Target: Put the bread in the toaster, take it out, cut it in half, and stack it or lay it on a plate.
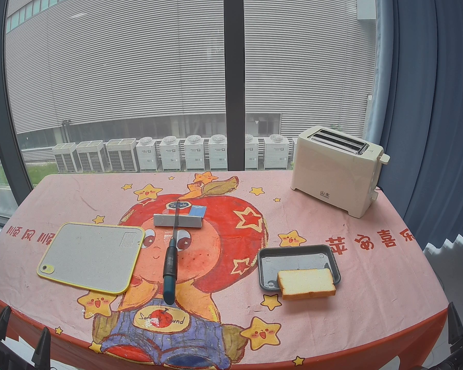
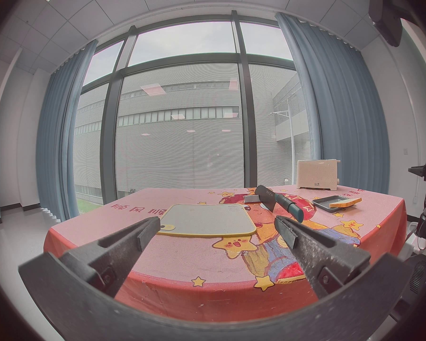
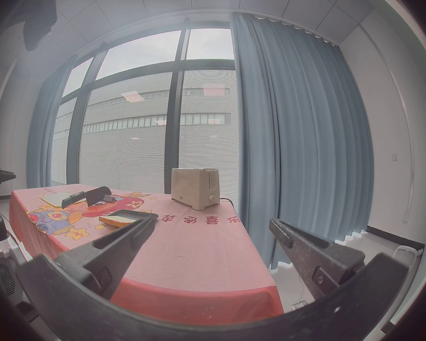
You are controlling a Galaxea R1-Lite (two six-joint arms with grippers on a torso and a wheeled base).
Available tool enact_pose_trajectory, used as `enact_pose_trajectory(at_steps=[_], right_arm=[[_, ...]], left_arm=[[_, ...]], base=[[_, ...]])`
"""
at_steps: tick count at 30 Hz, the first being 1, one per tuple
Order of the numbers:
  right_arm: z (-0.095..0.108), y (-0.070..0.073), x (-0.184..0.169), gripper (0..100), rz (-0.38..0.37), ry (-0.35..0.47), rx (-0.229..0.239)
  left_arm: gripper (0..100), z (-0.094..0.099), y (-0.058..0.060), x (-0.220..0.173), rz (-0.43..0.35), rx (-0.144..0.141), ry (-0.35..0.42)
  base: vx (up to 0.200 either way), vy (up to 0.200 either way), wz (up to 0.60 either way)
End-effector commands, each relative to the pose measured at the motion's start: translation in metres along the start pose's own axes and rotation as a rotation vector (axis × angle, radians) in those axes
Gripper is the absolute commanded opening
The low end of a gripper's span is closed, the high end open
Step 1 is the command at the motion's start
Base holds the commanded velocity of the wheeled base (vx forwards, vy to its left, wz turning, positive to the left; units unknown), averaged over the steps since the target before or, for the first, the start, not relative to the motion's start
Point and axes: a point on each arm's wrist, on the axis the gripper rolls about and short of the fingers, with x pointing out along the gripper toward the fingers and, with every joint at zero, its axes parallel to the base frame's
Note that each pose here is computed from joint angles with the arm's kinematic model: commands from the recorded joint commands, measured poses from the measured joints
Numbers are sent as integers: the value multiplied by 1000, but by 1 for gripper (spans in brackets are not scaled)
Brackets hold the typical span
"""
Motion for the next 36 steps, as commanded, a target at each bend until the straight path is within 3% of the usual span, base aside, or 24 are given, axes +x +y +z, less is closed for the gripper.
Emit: enact_pose_trajectory(at_steps=[1, 6, 9, 22, 32, 36], right_arm=[[-5, 0, 1, 100, -4, 6, 0], [-4, 0, 1, 100, -6, -3, 0], [7, 0, 0, 100, -7, -106, 2], [7, 0, 0, 100, -1, -112, 8], [8, 2, 0, 100, 81, -126, -8], [15, 3, -2, 100, 128, -180, -8]], left_arm=[[100, -4, 0, 1, 0, 0, 16], [100, -4, 0, 1, 0, 0, 16], [100, -4, 0, 1, 0, 0, 16], [100, -4, 0, 1, 0, 0, 16], [100, -4, 0, 1, 0, 0, 16], [100, -4, 0, 1, -2, 0, 16]], base=[[0, 0, 0], [0, 0, 0], [0, 0, 0], [0, 0, 0], [0, 0, 0], [0, 0, 0]])
